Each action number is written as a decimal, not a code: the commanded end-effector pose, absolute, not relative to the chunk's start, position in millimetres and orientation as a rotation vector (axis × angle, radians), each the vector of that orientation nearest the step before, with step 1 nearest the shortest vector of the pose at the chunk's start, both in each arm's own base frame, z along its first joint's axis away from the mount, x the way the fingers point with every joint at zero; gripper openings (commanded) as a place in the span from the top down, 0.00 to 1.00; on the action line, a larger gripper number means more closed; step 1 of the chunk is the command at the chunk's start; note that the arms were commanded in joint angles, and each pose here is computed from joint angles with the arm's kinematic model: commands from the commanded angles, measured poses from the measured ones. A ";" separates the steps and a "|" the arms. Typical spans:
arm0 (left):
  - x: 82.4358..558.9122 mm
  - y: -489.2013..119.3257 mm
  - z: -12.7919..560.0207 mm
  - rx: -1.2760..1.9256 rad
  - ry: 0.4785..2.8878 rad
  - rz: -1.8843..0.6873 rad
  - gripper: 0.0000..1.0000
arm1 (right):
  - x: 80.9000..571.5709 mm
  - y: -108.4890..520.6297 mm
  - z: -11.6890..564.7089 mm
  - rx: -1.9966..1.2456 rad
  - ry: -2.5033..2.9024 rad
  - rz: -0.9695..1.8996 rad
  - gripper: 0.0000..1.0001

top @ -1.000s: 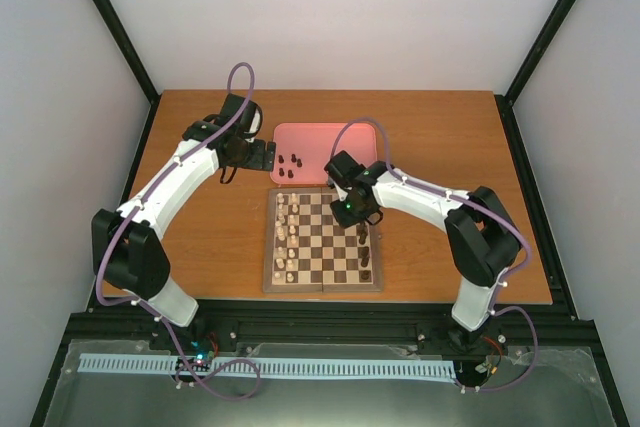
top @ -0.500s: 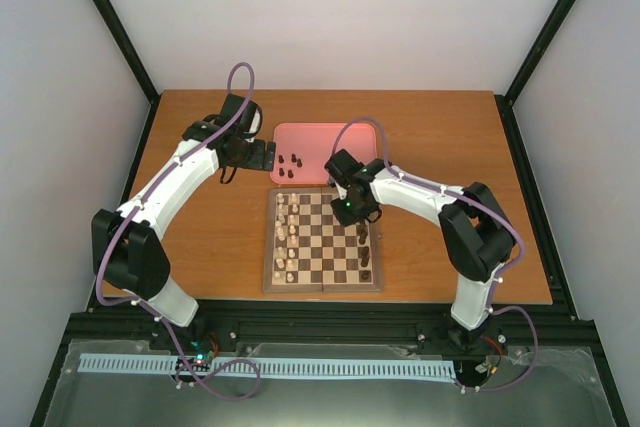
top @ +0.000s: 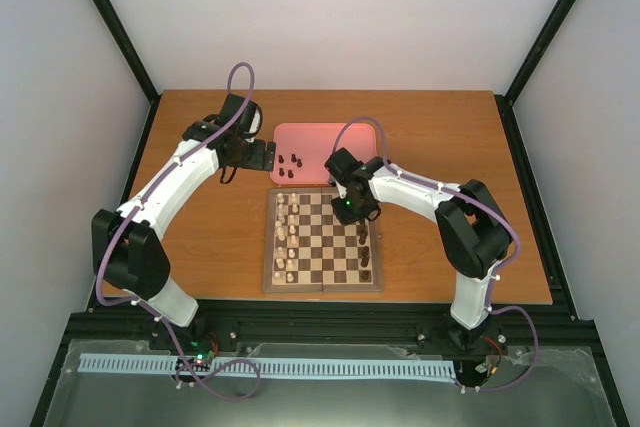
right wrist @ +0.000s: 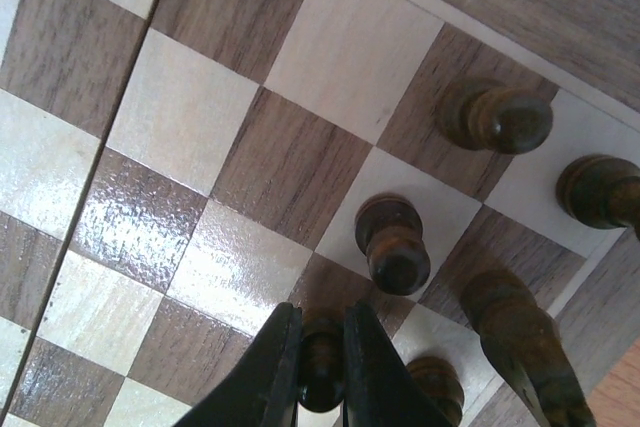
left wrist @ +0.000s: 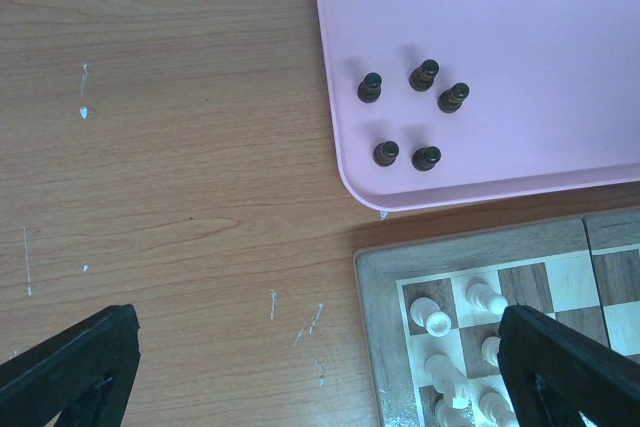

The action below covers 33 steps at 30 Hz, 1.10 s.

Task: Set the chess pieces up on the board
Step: Place the chess piece on the chessboard.

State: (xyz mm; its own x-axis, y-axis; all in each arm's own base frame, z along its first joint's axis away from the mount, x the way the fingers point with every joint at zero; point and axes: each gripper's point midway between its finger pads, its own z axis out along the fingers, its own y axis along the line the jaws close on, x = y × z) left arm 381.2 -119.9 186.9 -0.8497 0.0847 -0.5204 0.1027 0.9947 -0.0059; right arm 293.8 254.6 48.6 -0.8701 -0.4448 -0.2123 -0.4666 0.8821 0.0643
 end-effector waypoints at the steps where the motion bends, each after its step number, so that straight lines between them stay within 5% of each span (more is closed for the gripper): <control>1: 385.8 -123.7 195.7 0.139 2.562 -0.051 0.00 | 297.7 256.2 47.4 -0.698 2.869 0.168 0.91; 16: 385.6 -124.4 193.6 0.140 2.568 -0.054 0.00 | 298.6 258.5 63.8 -0.710 2.834 0.196 0.74; 28: 384.0 -123.8 196.6 0.139 2.563 -0.056 0.00 | 309.5 275.6 130.3 -0.737 2.721 0.282 0.67; 33: 383.3 -123.0 198.9 0.138 2.557 -0.055 0.00 | 331.1 293.2 155.4 -0.750 2.643 0.309 0.57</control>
